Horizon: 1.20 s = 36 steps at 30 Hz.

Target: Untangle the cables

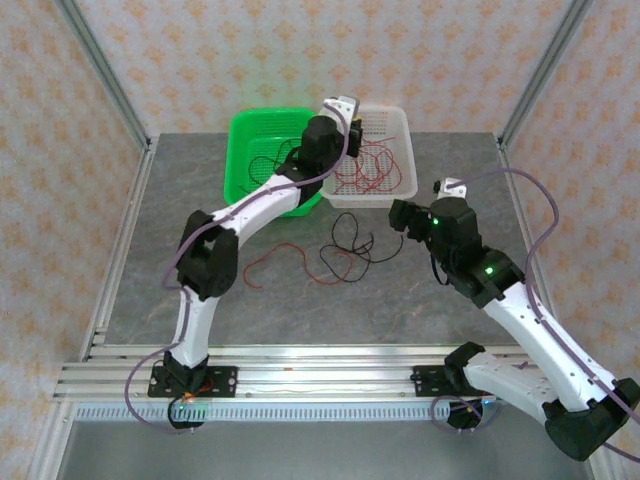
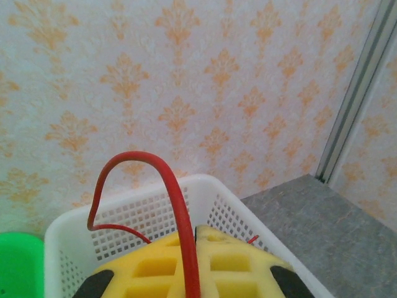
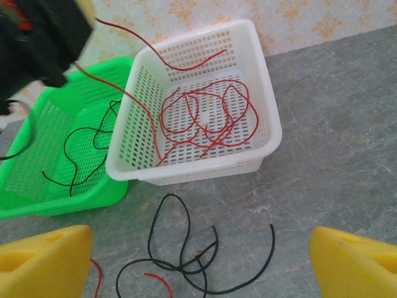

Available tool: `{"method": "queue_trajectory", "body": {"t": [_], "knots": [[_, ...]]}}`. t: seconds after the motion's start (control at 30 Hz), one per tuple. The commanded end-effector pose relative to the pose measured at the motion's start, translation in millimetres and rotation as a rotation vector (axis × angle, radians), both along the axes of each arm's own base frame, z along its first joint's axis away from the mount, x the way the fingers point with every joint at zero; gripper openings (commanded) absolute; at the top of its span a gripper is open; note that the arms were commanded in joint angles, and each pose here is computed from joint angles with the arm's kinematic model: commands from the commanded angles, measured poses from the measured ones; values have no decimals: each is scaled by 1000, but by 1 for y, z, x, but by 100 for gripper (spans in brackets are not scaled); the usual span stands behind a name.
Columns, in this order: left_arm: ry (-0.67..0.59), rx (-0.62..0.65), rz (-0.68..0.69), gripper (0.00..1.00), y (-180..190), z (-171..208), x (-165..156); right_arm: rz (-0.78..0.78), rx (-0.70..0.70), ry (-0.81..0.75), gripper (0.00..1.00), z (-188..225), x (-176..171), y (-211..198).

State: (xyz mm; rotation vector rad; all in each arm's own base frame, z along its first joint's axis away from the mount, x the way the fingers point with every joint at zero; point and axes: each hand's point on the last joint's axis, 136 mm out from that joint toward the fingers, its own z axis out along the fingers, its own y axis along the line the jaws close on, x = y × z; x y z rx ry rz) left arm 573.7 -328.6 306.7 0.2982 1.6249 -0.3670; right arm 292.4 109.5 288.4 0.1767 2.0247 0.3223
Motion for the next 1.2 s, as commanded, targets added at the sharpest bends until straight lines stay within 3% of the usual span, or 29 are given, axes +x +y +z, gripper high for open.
{"method": "queue_trajectory", "body": {"t": [0.0, 0.17, 0.33, 0.63, 0.97, 1.17], "knots": [[-66, -2, -24, 0, -10, 7, 23, 1, 16, 7, 89, -4, -4, 0], [13, 42, -29, 0, -21, -50, 50, -7, -9, 7, 89, -7, 0, -1], [79, 61, -31, 0, -25, -91, 57, -13, -30, 8, 89, -7, 6, 0], [200, 159, 18, 0, -12, -124, 53, 2, -23, 15, 89, -14, 11, 6], [280, 202, -35, 38, -15, -106, 36, -9, -17, 25, 89, -9, 10, 5], [295, 290, -9, 51, -11, -84, 20, -32, -8, 61, 89, -9, 7, 1]]}}
